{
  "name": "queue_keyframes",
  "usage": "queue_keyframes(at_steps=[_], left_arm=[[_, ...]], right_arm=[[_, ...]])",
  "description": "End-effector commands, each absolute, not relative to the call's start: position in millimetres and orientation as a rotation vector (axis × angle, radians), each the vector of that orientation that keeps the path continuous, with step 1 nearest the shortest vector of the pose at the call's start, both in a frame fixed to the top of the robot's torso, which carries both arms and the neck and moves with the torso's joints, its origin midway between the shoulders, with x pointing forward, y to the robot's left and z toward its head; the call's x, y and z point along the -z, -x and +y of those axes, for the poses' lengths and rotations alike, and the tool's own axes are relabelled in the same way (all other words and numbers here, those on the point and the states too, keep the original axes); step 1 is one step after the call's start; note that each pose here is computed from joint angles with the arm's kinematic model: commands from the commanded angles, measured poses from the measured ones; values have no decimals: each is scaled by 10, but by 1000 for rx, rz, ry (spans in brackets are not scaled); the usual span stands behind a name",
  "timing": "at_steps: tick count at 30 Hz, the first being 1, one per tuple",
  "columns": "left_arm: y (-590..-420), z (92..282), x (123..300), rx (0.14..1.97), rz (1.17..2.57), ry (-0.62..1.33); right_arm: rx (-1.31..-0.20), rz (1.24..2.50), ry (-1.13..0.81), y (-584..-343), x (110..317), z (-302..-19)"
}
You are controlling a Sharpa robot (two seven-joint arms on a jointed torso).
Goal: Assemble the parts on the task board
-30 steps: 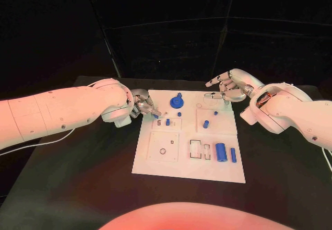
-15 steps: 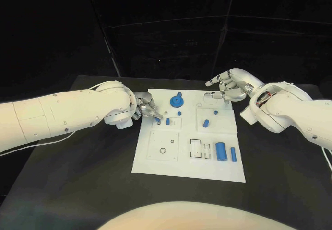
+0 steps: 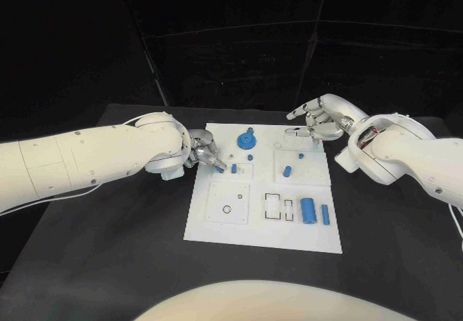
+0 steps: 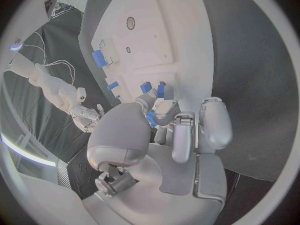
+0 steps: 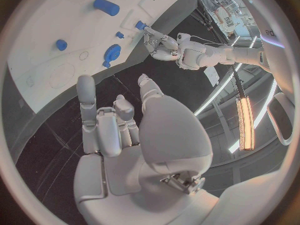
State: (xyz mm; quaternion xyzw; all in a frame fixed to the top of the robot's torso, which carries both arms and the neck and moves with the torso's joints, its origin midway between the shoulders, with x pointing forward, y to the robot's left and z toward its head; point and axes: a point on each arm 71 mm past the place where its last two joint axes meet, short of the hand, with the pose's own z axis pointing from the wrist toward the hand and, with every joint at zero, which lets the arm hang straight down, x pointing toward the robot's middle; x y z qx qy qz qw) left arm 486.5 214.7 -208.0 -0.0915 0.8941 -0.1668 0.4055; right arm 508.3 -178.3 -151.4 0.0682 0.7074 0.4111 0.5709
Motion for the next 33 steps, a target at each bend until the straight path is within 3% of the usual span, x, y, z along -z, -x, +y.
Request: queue_keyframes(at_steps=[1, 33], left_arm=[[-4853, 2135, 2089, 402, 2280, 179], [-4902, 2061, 2117, 391, 2304, 153]], right_arm=[[-969, 1657, -152, -5085, 1502, -1780], [-1048, 1616, -195, -5087, 1470, -1762]])
